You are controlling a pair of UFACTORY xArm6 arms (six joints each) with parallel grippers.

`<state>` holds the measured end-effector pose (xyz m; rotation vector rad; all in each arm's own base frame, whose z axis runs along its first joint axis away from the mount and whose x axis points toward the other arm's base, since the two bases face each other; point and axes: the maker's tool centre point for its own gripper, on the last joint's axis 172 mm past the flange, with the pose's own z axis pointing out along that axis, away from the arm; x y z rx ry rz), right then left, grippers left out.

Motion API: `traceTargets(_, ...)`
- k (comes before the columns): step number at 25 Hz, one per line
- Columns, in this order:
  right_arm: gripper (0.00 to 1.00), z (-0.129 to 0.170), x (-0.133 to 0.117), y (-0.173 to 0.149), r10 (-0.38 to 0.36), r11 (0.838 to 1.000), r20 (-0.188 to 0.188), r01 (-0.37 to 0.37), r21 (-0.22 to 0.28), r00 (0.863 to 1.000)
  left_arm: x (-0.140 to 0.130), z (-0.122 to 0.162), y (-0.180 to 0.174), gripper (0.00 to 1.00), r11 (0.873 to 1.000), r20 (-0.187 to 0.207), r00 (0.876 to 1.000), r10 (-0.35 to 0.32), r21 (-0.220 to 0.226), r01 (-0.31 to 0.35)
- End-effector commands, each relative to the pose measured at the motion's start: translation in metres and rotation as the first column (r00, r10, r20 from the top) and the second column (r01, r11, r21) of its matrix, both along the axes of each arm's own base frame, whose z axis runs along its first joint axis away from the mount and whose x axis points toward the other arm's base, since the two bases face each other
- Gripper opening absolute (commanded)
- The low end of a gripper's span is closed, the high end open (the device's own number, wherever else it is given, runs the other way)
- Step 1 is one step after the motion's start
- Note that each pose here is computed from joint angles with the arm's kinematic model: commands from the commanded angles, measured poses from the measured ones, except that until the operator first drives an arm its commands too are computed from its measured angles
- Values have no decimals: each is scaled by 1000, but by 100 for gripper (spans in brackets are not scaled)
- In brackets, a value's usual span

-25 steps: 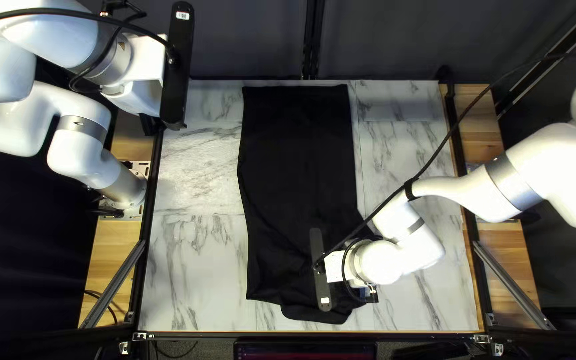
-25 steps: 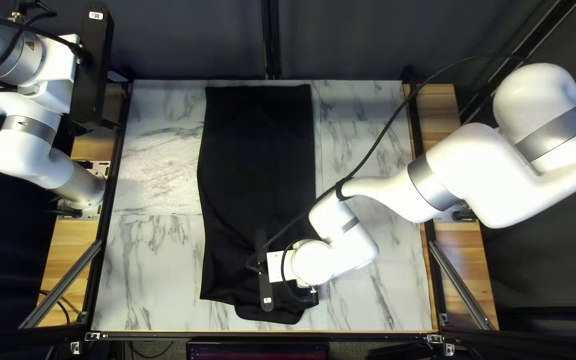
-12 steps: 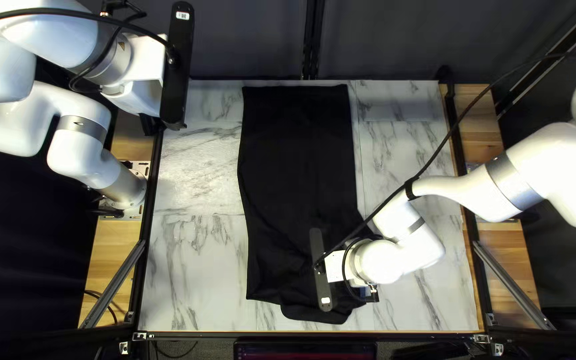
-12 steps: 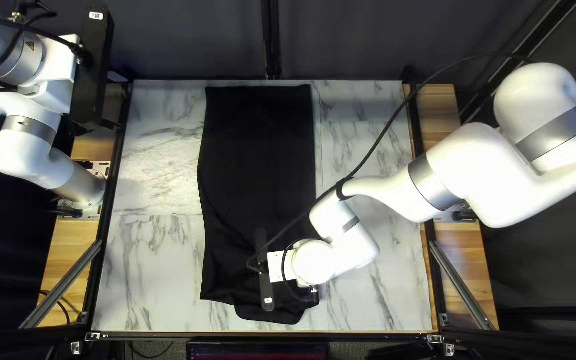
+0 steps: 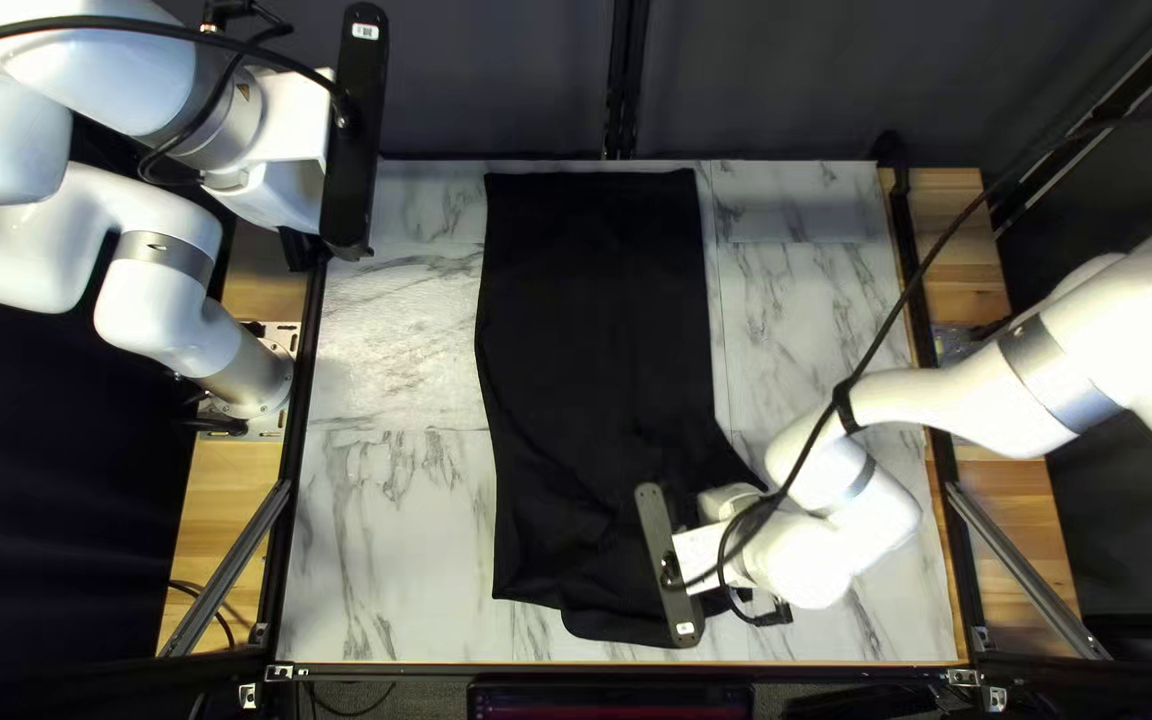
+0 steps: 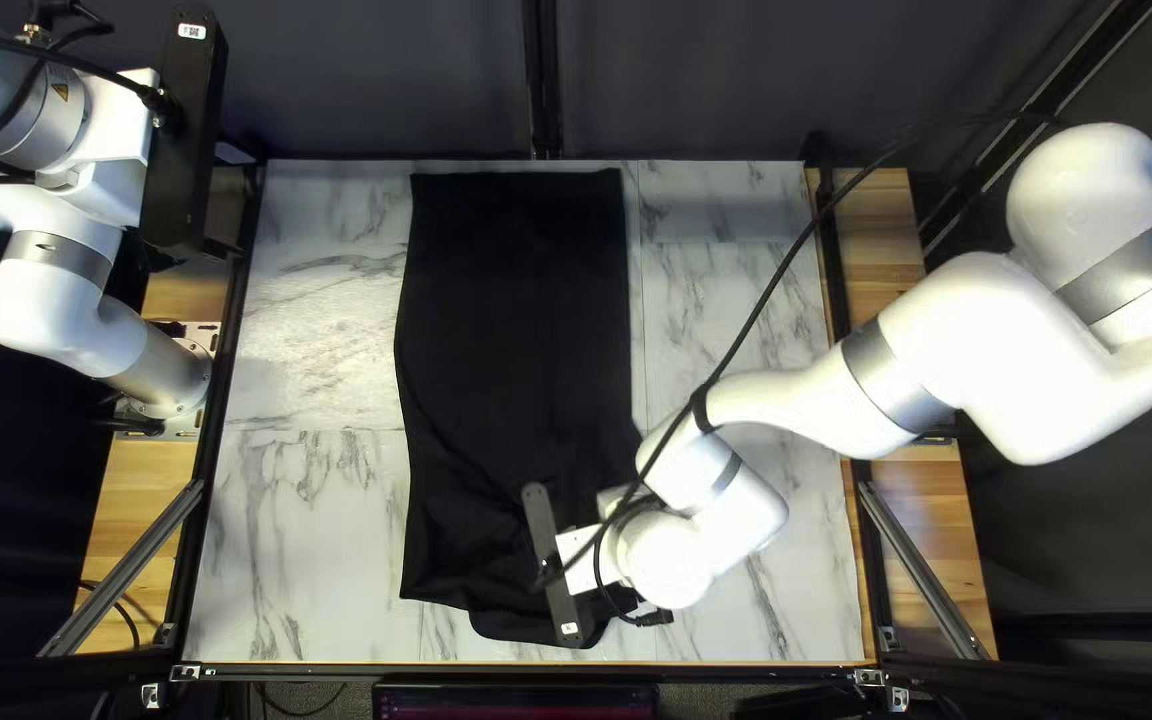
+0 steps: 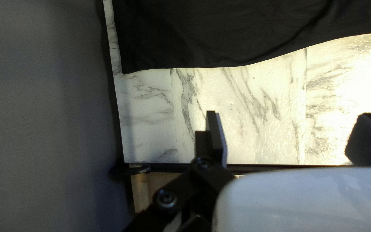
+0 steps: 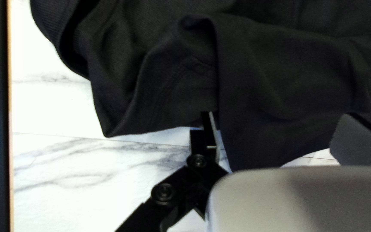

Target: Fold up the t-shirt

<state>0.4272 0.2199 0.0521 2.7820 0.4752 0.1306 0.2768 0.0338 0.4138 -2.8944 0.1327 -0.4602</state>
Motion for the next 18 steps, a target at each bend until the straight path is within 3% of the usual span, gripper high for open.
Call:
traceTargets(1,100,0,0,-3,9,1000,-2,-9,-16,1000,0,0,0,100,1000,0,1000,0,0,0)
traceTargets(4,100,1,1,-6,10,1000,-6,-10,-21,1000,0,0,0,100,1000,0,1000,0,0,0)
traceTargets(7,92,-4,0,-8,7,1000,-10,-8,-20,1000,0,0,0,100,1000,0,1000,0,0,0)
traceTargets(8,74,-5,0,-8,6,1000,-11,-7,-20,1000,0,0,0,100,1000,0,1000,0,0,0)
traceTargets(9,48,-7,-2,-9,3,1000,-11,-3,-18,1000,0,0,0,100,1000,0,1000,0,0,0)
traceTargets(10,48,-7,-3,-9,1,1000,-12,-1,-16,1000,0,0,0,100,1000,0,1000,0,0,0)
traceTargets(11,19,-7,-3,-9,0,1000,-12,0,-16,1000,0,0,0,100,1000,0,1000,0,0,0)
traceTargets(12,8,-6,-2,-9,-3,1000,-13,3,-15,1000,0,0,0,100,1000,0,1000,0,0,0)
traceTargets(18,4,-10,2,-7,-13,1000,-15,12,-8,1000,0,0,0,100,1000,0,1000,0,0,0)
